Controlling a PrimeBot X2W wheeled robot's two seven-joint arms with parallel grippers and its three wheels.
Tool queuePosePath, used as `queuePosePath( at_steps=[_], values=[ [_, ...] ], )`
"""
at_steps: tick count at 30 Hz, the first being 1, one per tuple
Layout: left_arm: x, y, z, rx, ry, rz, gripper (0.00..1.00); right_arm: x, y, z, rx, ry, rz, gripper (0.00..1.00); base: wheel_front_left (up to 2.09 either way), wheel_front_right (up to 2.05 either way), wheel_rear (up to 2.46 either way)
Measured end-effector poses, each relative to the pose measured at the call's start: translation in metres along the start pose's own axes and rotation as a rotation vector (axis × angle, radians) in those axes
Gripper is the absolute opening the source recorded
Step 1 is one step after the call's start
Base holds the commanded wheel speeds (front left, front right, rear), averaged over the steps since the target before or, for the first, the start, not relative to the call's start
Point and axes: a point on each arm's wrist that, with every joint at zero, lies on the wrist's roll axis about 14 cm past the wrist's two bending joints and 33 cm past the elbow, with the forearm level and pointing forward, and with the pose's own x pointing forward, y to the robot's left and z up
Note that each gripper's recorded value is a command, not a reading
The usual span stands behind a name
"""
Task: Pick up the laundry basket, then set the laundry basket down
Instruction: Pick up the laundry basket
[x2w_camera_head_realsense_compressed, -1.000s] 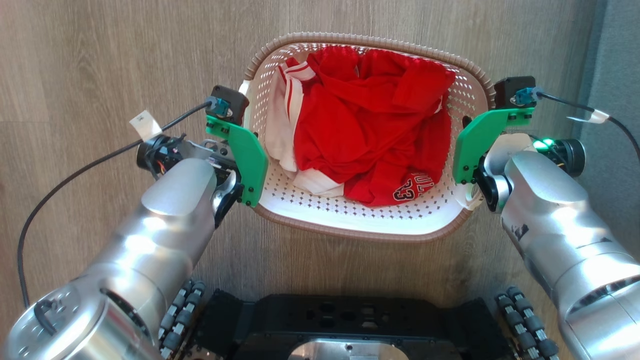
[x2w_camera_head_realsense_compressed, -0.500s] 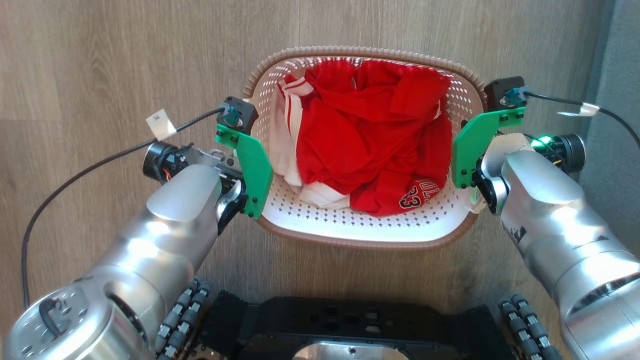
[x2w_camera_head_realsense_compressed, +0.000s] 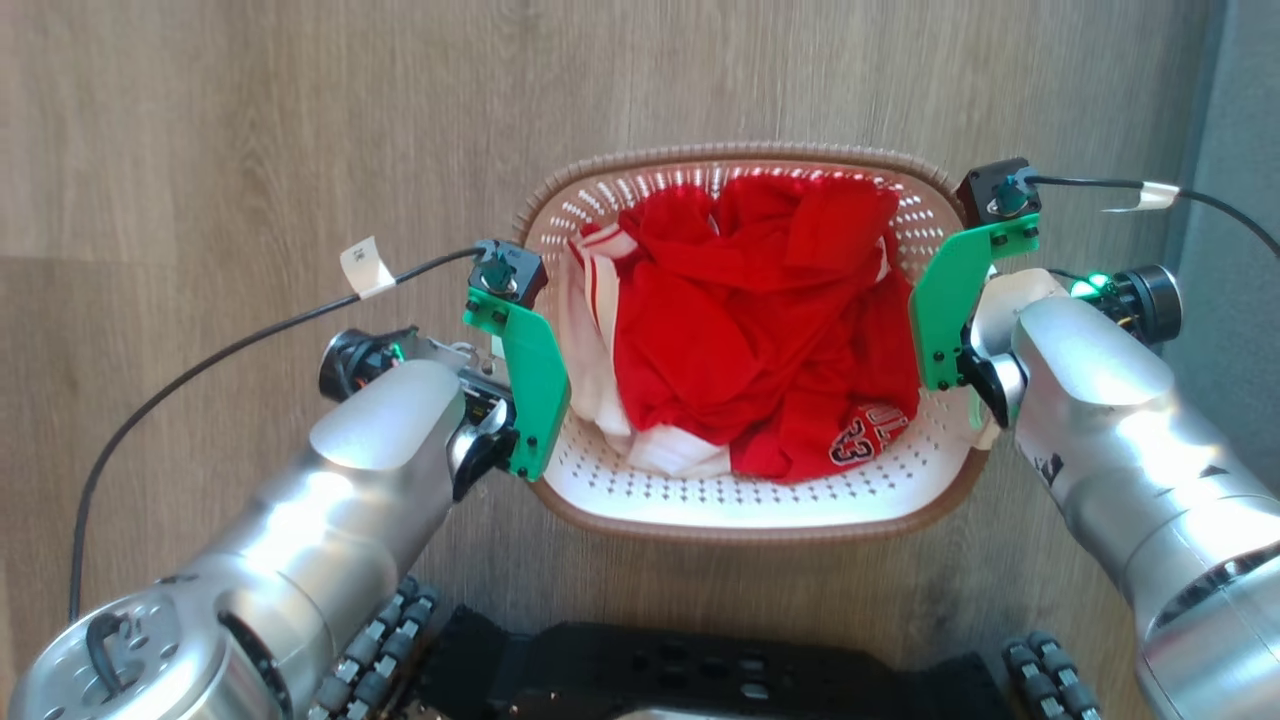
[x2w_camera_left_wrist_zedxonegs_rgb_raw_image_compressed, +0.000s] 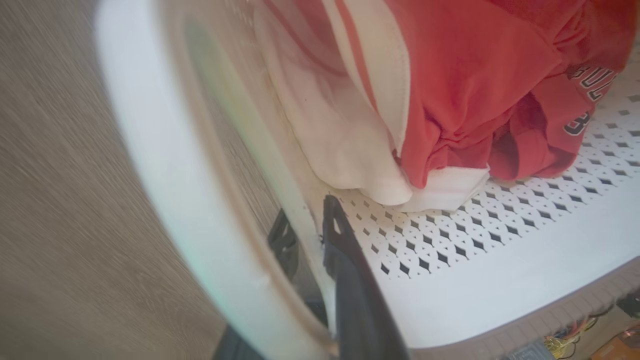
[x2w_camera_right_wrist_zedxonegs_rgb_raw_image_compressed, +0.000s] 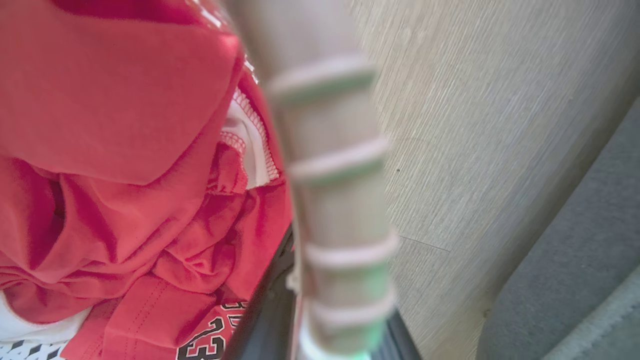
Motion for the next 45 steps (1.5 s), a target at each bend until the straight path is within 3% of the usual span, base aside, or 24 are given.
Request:
queuePosePath(
  at_steps=[6, 16, 30, 37, 45],
  values=[
    [-0.018, -0.008, -0.006, -0.012, 0.027, -0.004, 0.00, -0.017, 0.010, 0.005, -0.041, 0.035, 0.008, 0.00, 0.00, 0.00, 0.00],
    [-0.053, -0.023, -0.023, 0.077, 0.051, 0.010, 0.00, -0.063, 0.032, -0.006, -0.060, 0.122, 0.020, 0.00, 0.00, 0.00, 0.00],
    [-0.111, -0.034, -0.039, 0.177, 0.002, 0.072, 0.00, -0.131, 0.071, -0.013, -0.120, 0.077, 0.039, 0.00, 0.00, 0.00, 0.00],
    [-0.132, -0.044, -0.055, 0.192, -0.031, 0.087, 0.00, -0.160, 0.091, -0.031, -0.122, 0.075, 0.055, 0.00, 0.00, 0.00, 0.00],
    [-0.154, -0.052, -0.058, 0.208, -0.070, 0.104, 0.00, -0.185, 0.101, -0.026, -0.157, 0.042, 0.045, 0.00, 0.00, 0.00, 0.00]
  ],
)
